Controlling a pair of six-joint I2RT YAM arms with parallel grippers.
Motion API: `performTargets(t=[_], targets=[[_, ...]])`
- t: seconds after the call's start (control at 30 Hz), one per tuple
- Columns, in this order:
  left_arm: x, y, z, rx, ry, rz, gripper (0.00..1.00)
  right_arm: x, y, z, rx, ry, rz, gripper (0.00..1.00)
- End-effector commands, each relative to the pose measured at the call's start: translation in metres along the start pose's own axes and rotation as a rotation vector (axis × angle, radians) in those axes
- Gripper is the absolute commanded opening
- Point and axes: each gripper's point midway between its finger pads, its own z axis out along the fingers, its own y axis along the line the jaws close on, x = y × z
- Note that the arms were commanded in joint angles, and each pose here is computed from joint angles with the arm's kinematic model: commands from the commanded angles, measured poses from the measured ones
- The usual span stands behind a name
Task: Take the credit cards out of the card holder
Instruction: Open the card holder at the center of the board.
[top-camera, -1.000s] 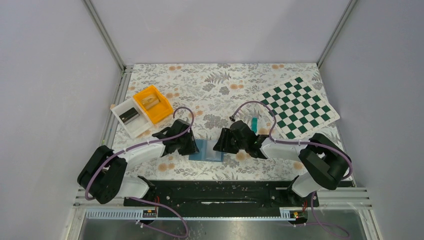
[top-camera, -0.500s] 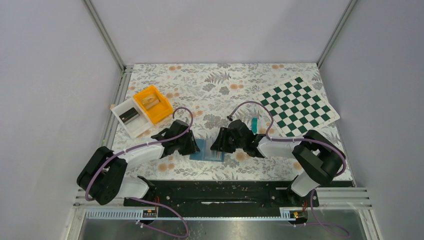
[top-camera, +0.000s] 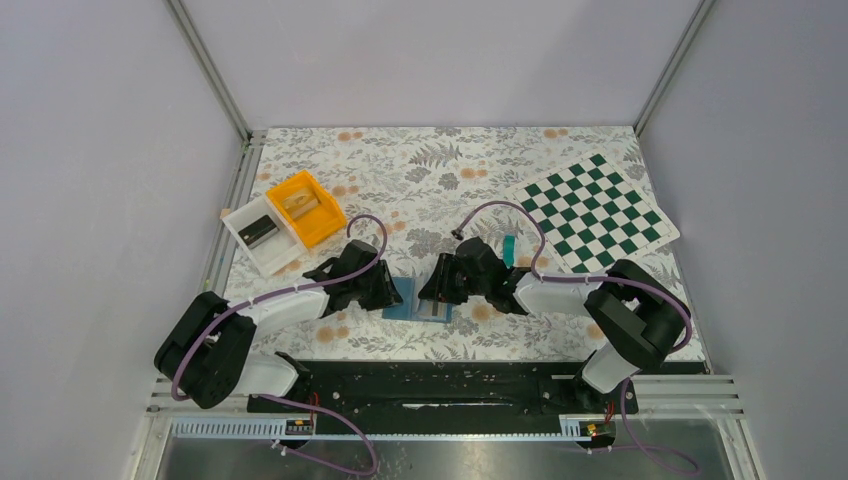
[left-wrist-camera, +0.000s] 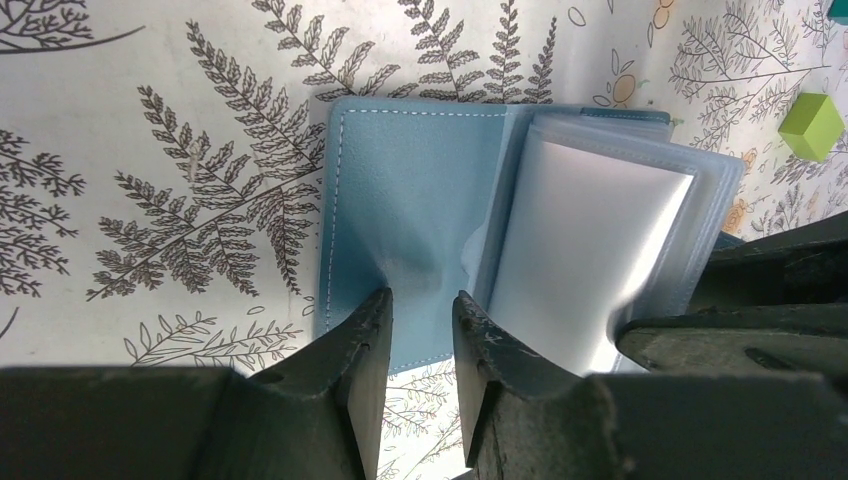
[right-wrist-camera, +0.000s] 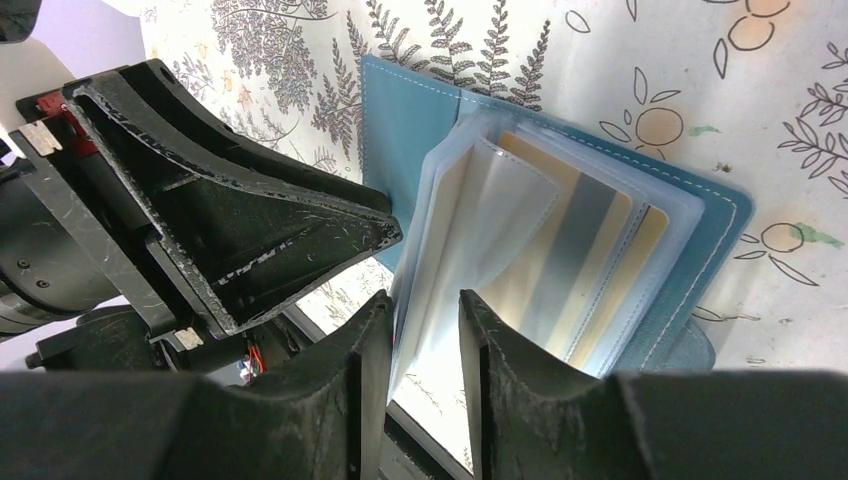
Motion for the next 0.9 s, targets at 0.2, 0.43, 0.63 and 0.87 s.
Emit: performTargets(t=[0.2,0.43,0.63,0.87], targets=[[0.012,-0.006,-0.002,0.021,0.064,-0.008,0.30,-0.008,0.039,-0.002,-0.140,0.016,-0.048,0.47],[0.008,-0.007,-0.005,0.014,0.056,-0.004,0.30,-0.006,0.036,-0.001,-0.128,0.022,-0.046,0.46],[0.005,-0.009,-0.008,0.012,0.045,0.001,0.31,-0.006,0.035,-0.002,-0.123,0.019,-0.050,0.46],[-0.002,-0.010,-0.014,-0.003,0.020,0.017,0.33,-0.006,0.008,-0.001,0.005,0.003,-0.059,0.38]])
